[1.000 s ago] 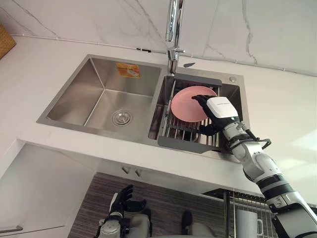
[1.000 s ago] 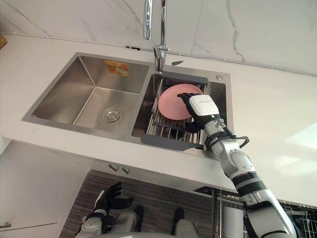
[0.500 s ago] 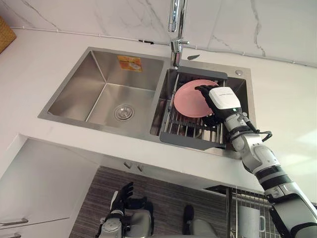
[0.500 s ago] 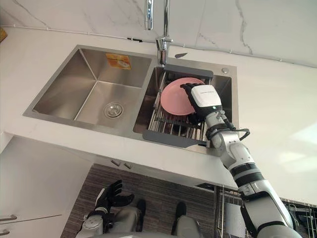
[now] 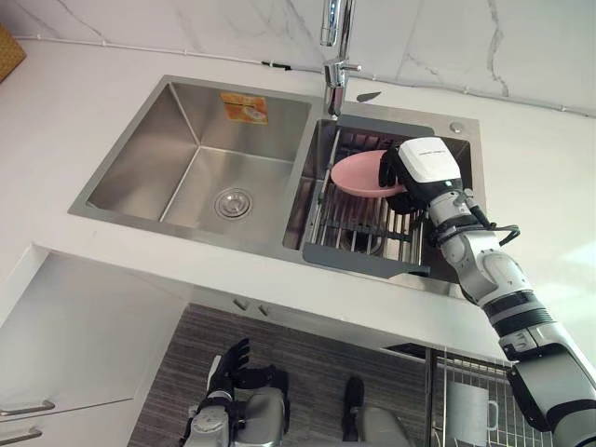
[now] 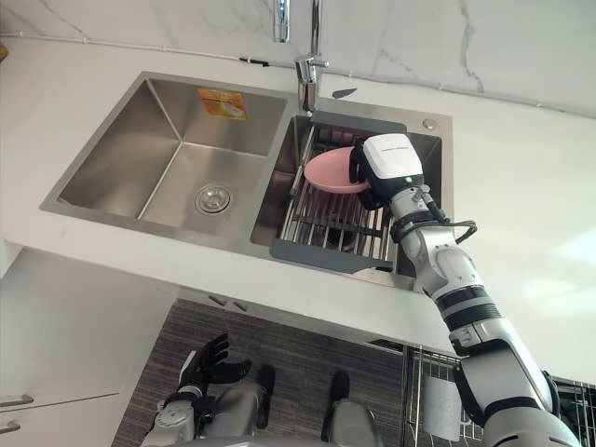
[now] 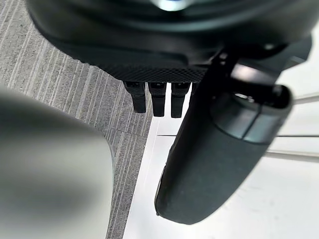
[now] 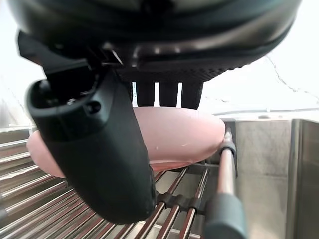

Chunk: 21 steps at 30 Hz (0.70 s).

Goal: Walk over to the sink, pick up the cup, carry it to the dishwasher, place the cup inside the dishwasher, then close the dishwasher door

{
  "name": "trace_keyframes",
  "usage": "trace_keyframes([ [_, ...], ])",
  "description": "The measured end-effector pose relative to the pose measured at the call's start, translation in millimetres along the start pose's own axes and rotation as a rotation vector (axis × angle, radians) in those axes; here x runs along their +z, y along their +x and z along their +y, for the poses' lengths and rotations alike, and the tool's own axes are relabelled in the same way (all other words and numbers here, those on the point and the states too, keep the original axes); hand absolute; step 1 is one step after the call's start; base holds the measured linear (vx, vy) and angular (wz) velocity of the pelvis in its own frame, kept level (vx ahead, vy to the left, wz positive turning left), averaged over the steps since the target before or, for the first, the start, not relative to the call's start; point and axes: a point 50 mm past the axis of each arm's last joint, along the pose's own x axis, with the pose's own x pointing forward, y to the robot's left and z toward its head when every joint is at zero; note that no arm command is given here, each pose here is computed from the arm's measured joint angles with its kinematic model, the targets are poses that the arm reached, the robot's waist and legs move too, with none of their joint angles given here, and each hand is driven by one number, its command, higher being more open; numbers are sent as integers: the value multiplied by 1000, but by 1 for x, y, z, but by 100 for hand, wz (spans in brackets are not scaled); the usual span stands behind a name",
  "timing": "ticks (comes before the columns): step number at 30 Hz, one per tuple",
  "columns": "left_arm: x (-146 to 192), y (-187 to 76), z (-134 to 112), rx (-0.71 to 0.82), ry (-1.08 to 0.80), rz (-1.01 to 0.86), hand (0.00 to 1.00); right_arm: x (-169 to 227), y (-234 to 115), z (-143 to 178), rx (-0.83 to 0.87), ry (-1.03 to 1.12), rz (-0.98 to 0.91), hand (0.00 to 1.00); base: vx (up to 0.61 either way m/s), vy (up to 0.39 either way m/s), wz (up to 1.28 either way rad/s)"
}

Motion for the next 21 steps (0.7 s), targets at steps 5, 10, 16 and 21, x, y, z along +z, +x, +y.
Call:
trace_keyframes([
  [5,0,0,0,0,1,2,90,3,-1,-6,-27,10,-21,30,2,1,-2],
  [10,1,0,0,0,-2,-1,90,3,-14,-17,-105,86,-4,30,0,0,0],
  [16,-2,0,1,9,-11,14,90,17,-33,-24,-183,193,-44,30,20,6,-6],
  [21,-3,0,1,9,-10,23,90,27,-46,-24,-223,291,-66,30,-1,-2,-1],
])
